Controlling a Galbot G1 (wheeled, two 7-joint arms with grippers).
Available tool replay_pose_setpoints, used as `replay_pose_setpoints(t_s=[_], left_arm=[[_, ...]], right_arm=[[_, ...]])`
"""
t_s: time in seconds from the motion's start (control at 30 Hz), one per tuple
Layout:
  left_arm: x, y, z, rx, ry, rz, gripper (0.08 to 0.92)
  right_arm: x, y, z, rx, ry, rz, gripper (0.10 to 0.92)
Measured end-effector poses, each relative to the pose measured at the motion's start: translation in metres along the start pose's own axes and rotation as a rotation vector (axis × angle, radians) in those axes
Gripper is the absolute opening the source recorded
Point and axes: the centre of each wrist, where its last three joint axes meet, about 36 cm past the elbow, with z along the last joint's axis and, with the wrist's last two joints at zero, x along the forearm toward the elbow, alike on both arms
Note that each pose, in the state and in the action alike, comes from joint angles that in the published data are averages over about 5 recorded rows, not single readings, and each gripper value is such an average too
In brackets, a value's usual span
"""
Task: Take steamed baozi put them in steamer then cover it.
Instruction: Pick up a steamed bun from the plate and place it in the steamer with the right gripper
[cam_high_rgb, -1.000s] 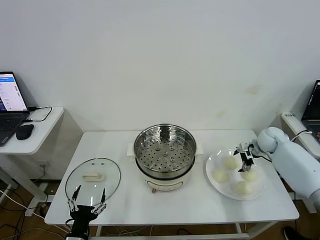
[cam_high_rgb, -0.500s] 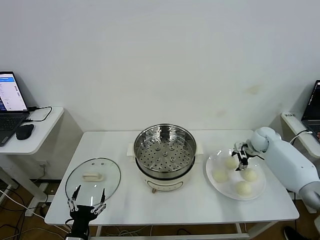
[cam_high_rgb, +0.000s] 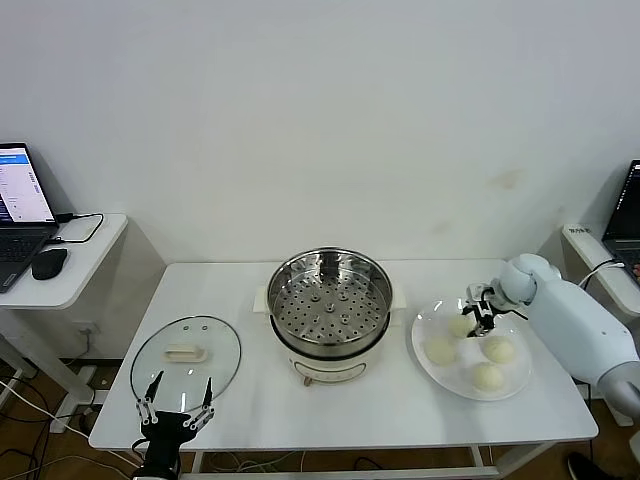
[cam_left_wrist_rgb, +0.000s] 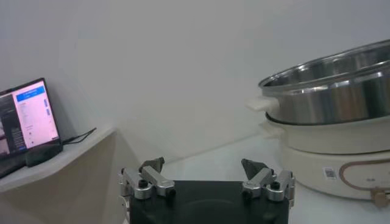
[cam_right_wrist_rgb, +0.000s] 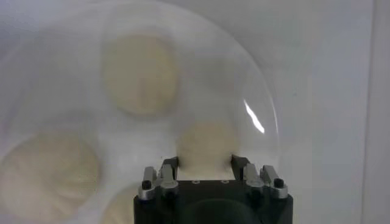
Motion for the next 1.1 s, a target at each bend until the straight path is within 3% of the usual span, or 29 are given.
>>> replay_pose_setpoints(t_s=[0.37,0.73,1.1], left_arm=[[-0.004,-0.001,-0.003,0.0,-0.018,0.015,0.823],[-0.008,0.004,-0.007,-0.007,-0.034,0.019,0.823],[-0.01,0.017,-0.007,-0.015,-0.036,0.005,0.823]], right_arm=[[0.092,-0.032,-0.001,0.014,-0.056,0.098,0.568],[0.192,-0.081,-0.071,0.145,-0.195,0.226,0.569],[0.195,-0.101,-0.185,0.429,-0.299,0.227,0.577]])
